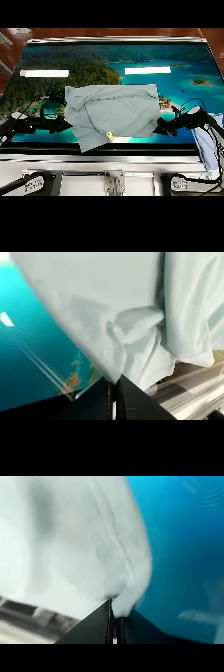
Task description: Fold the shirts.
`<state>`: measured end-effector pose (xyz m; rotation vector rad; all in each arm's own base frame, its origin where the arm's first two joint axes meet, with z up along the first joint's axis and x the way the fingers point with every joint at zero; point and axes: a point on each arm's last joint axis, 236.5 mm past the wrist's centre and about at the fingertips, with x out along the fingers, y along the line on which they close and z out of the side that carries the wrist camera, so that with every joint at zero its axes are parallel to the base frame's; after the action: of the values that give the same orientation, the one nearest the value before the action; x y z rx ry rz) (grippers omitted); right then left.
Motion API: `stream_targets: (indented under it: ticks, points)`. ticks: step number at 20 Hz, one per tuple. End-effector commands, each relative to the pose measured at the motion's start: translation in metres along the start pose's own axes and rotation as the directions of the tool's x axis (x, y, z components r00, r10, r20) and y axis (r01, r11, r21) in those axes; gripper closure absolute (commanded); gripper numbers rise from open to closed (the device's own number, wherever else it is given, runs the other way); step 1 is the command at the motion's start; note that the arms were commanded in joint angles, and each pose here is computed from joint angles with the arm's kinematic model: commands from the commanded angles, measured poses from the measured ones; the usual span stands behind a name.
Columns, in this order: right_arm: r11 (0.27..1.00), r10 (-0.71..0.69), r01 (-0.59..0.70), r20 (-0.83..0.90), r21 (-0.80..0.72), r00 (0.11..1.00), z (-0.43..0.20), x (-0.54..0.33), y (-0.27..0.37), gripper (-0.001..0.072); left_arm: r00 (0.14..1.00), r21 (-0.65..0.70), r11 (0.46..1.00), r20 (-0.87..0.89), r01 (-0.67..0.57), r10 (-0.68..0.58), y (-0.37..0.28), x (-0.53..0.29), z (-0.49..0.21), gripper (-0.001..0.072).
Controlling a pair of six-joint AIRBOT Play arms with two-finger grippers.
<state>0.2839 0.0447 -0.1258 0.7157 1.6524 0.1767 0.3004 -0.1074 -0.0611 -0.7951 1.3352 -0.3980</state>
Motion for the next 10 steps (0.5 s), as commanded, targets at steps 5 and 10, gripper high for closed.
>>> stream_targets:
  ticks: [5,10]
  points:
    - [0.847,0.185,0.129,0.514,-0.515,0.837,0.05,-0.222,0.157,0.0647,0.891,0.54,0.832,0.432,-0.13,-0.142,-0.201,-0.194,0.105,0.0674]
    - [0.762,0.344,0.53,0.926,-0.372,0.155,-0.059,-0.506,0.262,0.0647,0.475,0.626,0.574,0.778,-0.528,-0.411,-0.384,-0.429,0.02,0.0675]
